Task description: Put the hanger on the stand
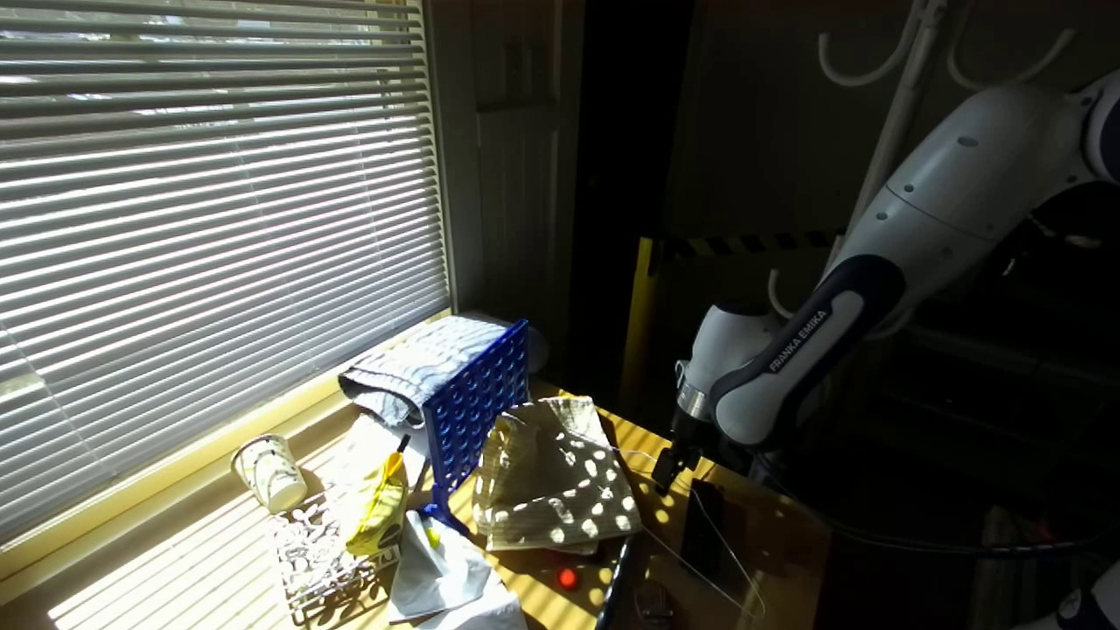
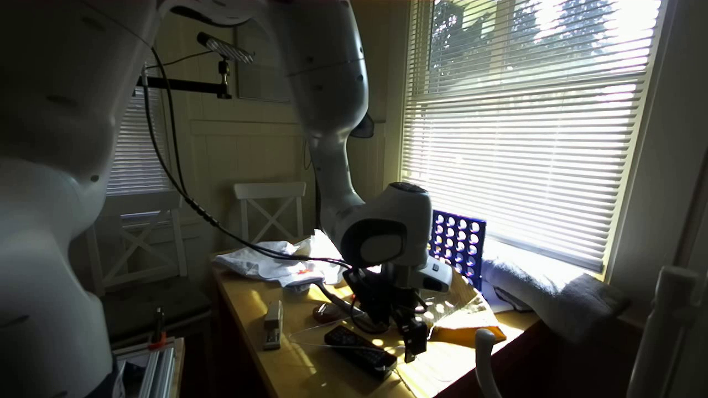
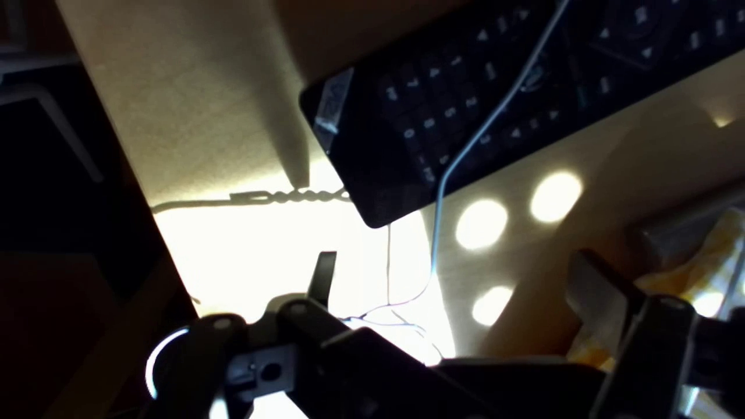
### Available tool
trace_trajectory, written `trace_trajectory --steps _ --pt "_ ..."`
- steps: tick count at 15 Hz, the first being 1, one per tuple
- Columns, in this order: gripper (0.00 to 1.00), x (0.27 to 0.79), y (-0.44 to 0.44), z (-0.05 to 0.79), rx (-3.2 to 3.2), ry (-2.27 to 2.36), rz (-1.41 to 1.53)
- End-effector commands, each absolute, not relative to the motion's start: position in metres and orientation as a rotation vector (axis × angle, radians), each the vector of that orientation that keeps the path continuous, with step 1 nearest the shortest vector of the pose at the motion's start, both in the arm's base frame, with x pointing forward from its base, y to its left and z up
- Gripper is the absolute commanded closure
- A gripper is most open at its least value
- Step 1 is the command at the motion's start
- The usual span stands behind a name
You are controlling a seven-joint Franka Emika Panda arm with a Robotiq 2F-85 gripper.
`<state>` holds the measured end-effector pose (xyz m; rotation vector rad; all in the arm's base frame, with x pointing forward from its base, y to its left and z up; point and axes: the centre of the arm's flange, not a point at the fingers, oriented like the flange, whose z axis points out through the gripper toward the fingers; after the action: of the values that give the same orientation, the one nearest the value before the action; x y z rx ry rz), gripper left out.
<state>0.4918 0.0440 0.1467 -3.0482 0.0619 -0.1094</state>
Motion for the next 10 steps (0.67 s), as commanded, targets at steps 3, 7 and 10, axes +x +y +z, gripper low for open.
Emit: trace_trajectory --steps 3,7,10 --pt "0.00 0.4841 0.0432 0.1434 -3.056 -0.006 -0.065" --pt "0.14 0.4806 0.0471 0.1446 -3.052 -0.033 -0.052" --pt "0.37 0.4802 0.0494 0.1455 -3.051 -0.050 -0.059"
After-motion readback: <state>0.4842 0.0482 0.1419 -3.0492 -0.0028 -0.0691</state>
